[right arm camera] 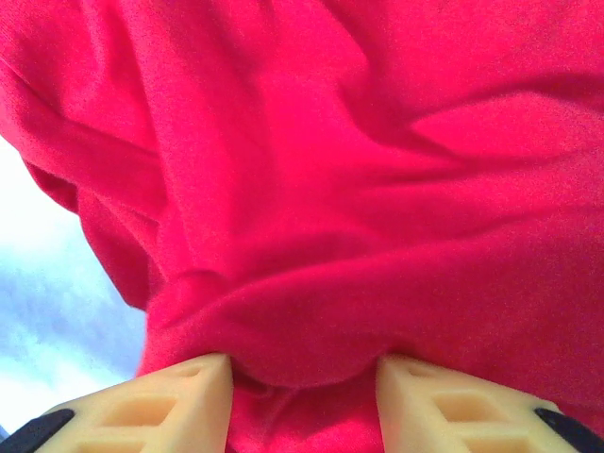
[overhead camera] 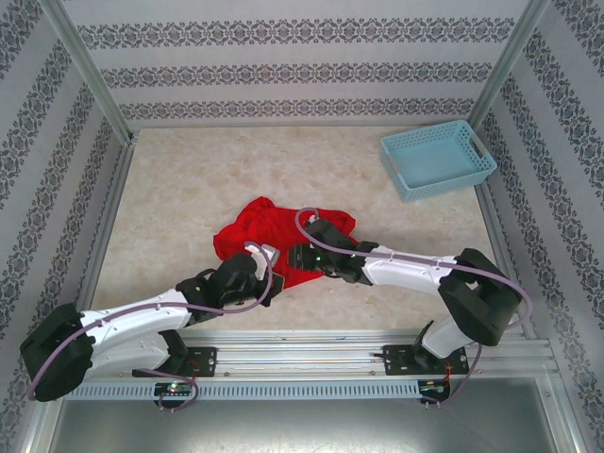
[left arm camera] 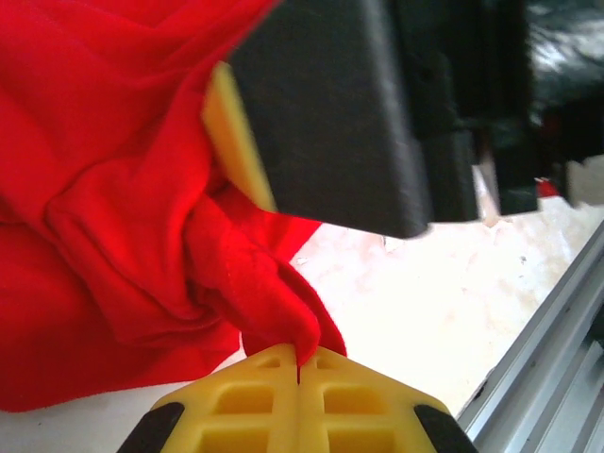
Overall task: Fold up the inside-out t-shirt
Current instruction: Turn the T-shirt inside out at the center of the table.
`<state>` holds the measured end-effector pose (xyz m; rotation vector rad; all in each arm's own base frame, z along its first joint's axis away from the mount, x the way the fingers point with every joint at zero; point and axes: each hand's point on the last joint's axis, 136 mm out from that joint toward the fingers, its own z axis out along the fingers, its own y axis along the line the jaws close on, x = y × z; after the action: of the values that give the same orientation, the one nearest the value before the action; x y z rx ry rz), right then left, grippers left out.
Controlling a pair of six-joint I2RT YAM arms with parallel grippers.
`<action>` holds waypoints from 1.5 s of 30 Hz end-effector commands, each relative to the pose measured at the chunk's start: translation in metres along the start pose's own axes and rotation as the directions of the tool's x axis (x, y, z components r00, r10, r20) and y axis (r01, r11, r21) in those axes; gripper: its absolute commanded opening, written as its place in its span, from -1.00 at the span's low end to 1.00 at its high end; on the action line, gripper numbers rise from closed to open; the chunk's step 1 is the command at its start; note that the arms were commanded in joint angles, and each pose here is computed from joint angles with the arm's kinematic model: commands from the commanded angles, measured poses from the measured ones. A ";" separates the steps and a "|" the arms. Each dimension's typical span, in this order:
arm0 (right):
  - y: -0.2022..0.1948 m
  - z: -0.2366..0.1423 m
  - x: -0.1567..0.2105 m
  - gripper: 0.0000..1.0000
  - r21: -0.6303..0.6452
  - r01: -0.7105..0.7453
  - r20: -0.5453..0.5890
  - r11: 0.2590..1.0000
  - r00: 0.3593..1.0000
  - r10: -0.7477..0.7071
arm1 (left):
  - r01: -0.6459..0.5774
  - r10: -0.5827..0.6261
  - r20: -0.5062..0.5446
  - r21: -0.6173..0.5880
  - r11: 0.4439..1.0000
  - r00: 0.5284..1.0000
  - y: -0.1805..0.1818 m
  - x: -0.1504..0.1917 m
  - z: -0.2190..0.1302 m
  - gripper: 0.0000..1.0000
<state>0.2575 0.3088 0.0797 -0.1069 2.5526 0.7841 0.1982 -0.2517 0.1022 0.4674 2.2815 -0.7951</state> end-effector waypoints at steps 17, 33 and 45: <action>-0.035 -0.006 -0.020 -0.72 0.266 0.088 0.039 0.960 0.994 -0.102 | 0.015 -0.014 0.018 -0.058 0.998 1.000 0.014 0.001 -0.004 -1.00; -0.063 -0.054 0.015 -0.64 0.218 0.033 0.067 0.975 0.997 -0.049 | -0.096 0.099 -0.119 0.027 0.995 0.988 -0.011 0.006 0.014 -0.47; -0.031 -0.064 0.018 -0.18 0.130 0.032 0.091 0.991 0.995 -0.044 | -0.002 0.002 0.001 -0.191 0.982 1.000 0.034 -0.045 0.005 0.29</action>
<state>0.2251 0.2428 0.1063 -0.0751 2.4770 0.6082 0.2389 -0.2452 0.1233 0.4359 2.2842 -0.6525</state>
